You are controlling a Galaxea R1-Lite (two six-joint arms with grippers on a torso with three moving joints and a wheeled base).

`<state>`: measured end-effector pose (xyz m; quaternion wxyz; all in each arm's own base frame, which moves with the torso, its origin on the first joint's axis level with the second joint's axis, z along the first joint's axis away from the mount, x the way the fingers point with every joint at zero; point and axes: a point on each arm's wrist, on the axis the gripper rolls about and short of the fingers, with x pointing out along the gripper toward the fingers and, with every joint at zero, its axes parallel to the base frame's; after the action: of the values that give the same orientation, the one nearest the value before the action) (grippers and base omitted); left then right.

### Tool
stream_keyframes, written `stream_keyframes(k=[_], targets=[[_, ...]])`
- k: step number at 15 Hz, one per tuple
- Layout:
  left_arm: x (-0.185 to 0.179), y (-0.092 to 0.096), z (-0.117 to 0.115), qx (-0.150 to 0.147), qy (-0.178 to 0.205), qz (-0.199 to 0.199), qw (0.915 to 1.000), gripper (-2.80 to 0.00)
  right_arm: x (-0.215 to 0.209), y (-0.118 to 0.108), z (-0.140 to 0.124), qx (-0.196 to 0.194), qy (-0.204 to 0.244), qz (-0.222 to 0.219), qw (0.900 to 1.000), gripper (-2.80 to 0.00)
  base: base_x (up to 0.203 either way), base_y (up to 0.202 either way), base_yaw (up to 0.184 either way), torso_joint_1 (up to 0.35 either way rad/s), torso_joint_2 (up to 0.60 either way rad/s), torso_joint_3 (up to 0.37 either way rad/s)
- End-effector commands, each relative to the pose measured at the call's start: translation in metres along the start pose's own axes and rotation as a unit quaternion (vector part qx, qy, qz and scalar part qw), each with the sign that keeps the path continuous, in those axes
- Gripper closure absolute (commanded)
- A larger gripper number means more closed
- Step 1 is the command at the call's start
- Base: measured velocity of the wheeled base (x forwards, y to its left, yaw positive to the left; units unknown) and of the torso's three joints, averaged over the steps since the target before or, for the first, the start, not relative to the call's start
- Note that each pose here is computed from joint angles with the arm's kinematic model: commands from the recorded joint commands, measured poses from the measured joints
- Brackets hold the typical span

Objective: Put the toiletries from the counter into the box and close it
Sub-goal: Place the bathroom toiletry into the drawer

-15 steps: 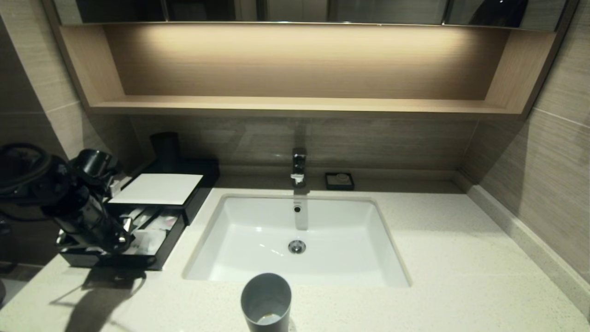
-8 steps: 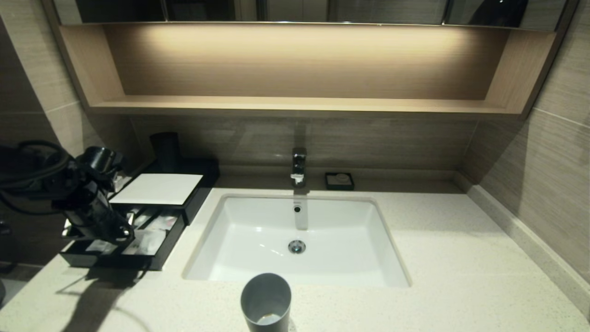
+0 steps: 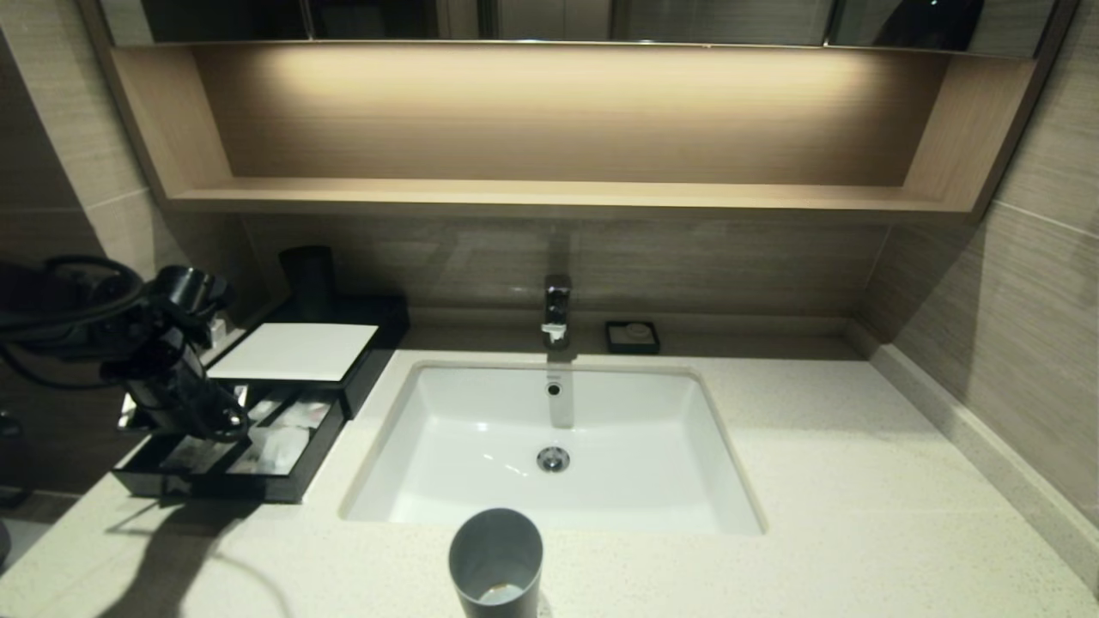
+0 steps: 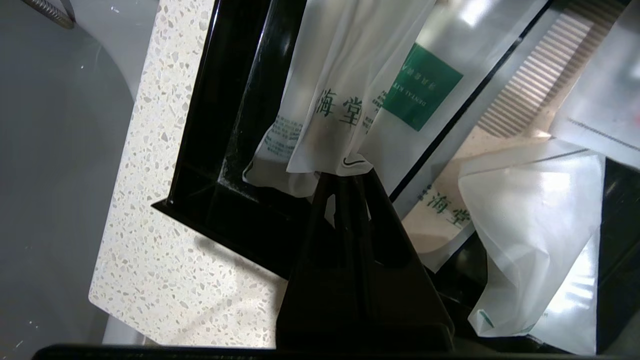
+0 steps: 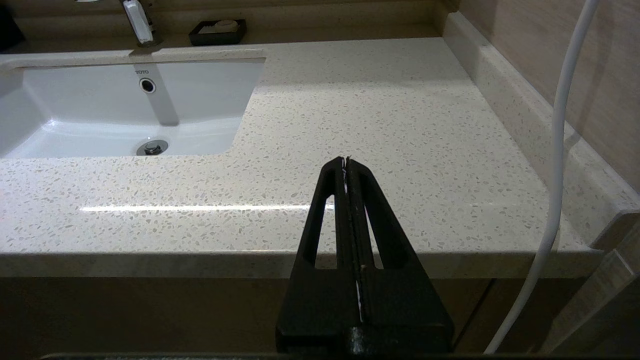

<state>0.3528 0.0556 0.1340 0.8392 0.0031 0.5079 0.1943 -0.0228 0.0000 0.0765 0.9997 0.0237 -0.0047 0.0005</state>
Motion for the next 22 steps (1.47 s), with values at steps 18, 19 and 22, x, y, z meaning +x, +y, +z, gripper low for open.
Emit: stream_keyframes(k=[18,19,22], targets=[[-0.093,0.027,-0.006,-0.029,-0.081,-0.011,0.9963,0.00,0.000,0.000,0.000,0.000,0.000,0.000,1.000,0.00,0.000,0.000,0.000,0.000,0.00,0.000],[-0.105,0.029,-0.008,-0.030,-0.097,-0.023,0.9946,0.00,0.000,0.000,0.000,0.000,0.000,0.000,1.000,0.00,0.000,0.000,0.000,0.000,0.00,0.000],[-0.141,0.031,-0.015,-0.029,-0.141,-0.071,0.9870,0.00,0.000,0.000,0.000,0.000,0.000,0.000,1.000,0.00,0.000,0.000,0.000,0.000,0.00,0.000]])
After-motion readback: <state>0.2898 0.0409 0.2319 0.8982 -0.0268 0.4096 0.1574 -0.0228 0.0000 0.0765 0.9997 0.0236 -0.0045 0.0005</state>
